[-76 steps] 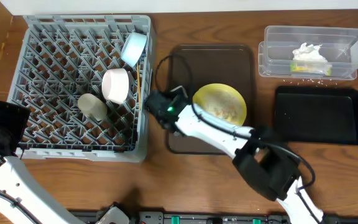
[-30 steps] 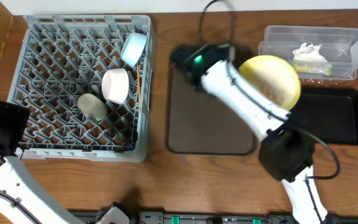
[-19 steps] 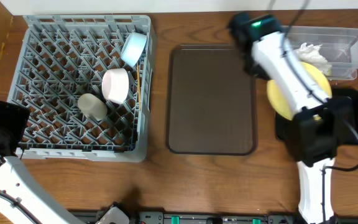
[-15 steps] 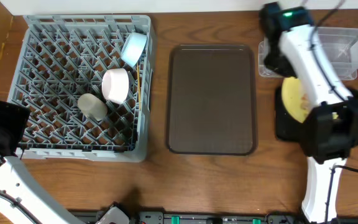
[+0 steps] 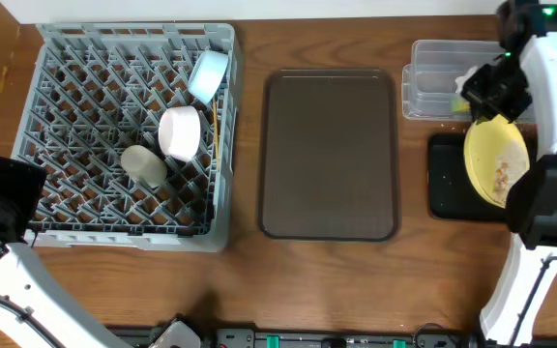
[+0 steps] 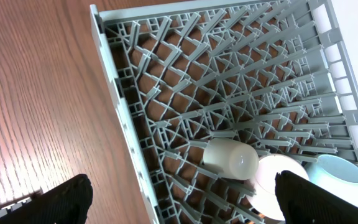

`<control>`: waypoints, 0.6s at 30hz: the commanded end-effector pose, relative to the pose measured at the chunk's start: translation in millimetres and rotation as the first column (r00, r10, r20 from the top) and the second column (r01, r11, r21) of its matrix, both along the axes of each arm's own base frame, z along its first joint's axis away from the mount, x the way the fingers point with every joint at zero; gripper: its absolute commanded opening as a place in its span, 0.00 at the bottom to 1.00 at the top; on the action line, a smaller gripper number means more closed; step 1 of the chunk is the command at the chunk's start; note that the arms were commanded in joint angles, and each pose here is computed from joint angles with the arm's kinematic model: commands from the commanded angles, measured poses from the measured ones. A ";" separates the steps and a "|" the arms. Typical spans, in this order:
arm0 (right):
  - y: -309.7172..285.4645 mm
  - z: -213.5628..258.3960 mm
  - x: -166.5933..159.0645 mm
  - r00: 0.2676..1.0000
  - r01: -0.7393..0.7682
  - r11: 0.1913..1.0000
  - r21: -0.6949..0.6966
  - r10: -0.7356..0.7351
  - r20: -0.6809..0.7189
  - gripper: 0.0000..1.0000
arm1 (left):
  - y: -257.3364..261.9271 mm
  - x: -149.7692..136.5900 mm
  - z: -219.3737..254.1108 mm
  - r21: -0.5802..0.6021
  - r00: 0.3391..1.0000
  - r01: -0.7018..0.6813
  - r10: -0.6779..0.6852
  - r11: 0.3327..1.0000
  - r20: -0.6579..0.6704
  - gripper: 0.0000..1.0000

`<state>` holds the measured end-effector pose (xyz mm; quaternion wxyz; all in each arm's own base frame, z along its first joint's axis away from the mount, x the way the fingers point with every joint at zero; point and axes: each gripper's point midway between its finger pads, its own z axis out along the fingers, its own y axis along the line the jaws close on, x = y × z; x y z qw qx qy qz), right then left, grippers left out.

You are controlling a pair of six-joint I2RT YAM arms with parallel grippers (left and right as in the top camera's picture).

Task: Sort waste into correct bins and load items into the dishwasher
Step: 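Tilt the yellow plate to dump the rice onto the black tray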

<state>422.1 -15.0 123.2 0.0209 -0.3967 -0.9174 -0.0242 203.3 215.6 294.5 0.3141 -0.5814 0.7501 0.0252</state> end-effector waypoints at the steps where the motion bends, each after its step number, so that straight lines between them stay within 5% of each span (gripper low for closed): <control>1: 11.6 28.3 3.2 0.992 -0.094 0.977 0.192 0.076 0.103 0.01 | 1.8 -1.2 1.0 0.004 1.000 -0.008 0.008 1.000 -0.001 0.95; 18: -19.2 55.9 -1.6 0.971 -0.139 0.854 0.501 0.017 0.240 0.01 | 1.8 -1.2 1.0 0.004 1.000 -0.008 0.008 1.000 -0.001 0.95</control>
